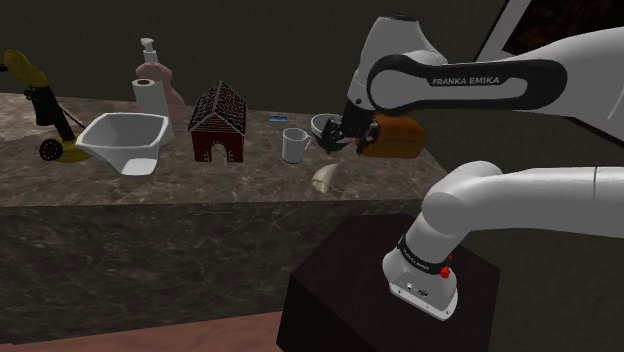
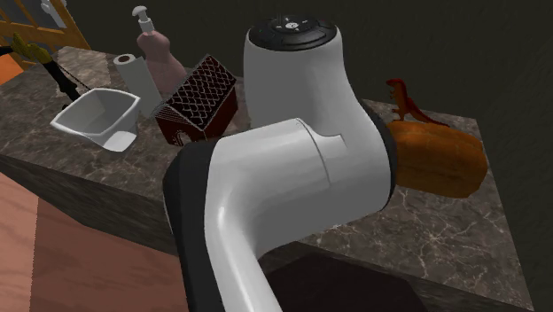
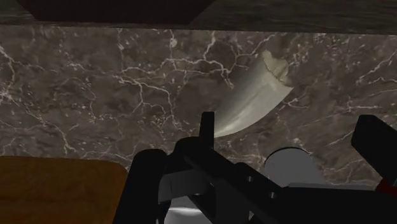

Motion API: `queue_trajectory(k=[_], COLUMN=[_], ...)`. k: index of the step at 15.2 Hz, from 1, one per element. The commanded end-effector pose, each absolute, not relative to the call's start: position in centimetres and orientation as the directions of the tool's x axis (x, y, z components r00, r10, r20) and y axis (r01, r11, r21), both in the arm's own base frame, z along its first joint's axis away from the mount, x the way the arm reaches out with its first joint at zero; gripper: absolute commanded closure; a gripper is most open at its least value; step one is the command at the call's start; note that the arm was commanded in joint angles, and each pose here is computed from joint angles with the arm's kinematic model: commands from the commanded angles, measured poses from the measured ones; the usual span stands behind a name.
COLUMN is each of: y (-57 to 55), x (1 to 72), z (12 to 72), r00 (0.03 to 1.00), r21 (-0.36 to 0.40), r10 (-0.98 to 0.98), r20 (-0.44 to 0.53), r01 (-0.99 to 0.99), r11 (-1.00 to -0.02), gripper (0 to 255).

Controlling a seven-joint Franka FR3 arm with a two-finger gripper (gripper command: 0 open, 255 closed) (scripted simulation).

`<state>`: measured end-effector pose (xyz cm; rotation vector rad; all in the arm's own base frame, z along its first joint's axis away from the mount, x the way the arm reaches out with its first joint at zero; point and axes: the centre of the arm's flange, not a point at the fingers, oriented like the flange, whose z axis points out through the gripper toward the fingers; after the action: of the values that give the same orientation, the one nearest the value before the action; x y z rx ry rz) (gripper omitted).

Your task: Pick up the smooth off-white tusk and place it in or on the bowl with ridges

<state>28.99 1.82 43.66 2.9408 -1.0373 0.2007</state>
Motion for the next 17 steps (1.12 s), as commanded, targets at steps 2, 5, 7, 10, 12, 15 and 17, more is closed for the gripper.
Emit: queue_trajectory(k=[2,5,7,10,12,15,17], y=[2.3,2.6,2.4,2.1,1.9,1.9,1.9], x=[29.7,30.6,30.8,31.1,31.2,31.3,31.3], z=[39.7,36.0,35.0,33.5,32.4,32.1,32.1], r00=[0.644,0.509,0.509,0.509,0.509,0.509,0.509], r21=[-0.037,-0.052,-0.052,-0.052,-0.052,-0.052,-0.052], r10=[-0.74,-0.823,-0.823,-0.823,-0.823,-0.823,-0.823], r20=[0.195,0.253,0.253,0.253,0.253,0.253,0.253], r01=[-0.749,-0.842,-0.842,-0.842,-0.842,-0.842,-0.842], r11=[-0.661,-0.537,-0.537,-0.537,-0.537,-0.537,-0.537], gripper=[0,0,0,0,0,0,0])
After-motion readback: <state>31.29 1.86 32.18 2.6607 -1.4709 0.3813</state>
